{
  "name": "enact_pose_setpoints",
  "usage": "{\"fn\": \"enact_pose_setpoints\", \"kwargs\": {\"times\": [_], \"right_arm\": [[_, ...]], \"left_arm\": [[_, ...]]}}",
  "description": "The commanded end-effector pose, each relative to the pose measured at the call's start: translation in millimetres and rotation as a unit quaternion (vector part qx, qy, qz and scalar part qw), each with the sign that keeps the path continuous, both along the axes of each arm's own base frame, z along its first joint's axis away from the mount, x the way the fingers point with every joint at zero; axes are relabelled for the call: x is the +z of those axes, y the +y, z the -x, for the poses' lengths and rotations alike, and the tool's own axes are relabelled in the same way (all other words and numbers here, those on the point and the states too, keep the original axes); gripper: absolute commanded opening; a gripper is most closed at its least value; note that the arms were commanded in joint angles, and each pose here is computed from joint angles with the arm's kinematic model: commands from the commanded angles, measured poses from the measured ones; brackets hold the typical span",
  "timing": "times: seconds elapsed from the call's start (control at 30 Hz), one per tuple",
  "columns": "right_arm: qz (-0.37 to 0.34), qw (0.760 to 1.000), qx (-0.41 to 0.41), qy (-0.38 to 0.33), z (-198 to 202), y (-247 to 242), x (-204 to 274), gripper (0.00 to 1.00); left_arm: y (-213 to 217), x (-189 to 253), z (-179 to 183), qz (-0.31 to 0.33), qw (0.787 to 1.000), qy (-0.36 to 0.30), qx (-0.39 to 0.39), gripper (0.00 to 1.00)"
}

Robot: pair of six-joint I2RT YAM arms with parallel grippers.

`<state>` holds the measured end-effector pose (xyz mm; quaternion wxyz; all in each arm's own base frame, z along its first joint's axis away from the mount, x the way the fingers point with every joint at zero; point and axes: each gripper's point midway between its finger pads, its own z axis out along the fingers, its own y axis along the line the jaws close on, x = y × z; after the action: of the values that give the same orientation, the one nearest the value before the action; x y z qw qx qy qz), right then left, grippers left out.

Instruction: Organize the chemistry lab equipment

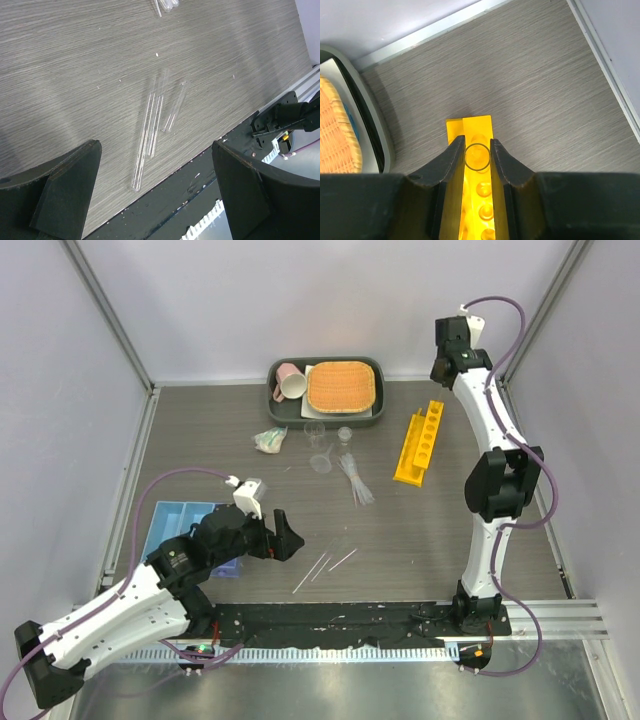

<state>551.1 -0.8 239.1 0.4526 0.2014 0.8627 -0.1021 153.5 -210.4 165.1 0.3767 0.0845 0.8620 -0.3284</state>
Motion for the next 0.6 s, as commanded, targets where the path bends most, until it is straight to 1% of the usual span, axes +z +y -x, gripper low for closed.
{"fn": "enact_pose_setpoints", "kwargs": {"times": [0.0, 0.23, 0.57], "right_arm": [[-0.008, 1.0, -0.006, -0.023, -2.9, -1.2, 3.7, 0.05], [-0.001, 1.0, -0.01, -0.011, -0.4, -3.9, -10.9, 0.05], [-0.004, 1.0, -0.011, -0.009, 1.0, -2.7, -18.5, 0.05]], "left_arm": [[-3.3, 7.9, -1.7, 0.015, 1.0, -0.013, -0.002, 0.97], [-3.6, 8.7, 0.1, 0.016, 1.0, -0.015, -0.004, 0.97], [-4.1, 9.6, 2.0, 0.016, 1.0, -0.015, -0.007, 0.96]]}}
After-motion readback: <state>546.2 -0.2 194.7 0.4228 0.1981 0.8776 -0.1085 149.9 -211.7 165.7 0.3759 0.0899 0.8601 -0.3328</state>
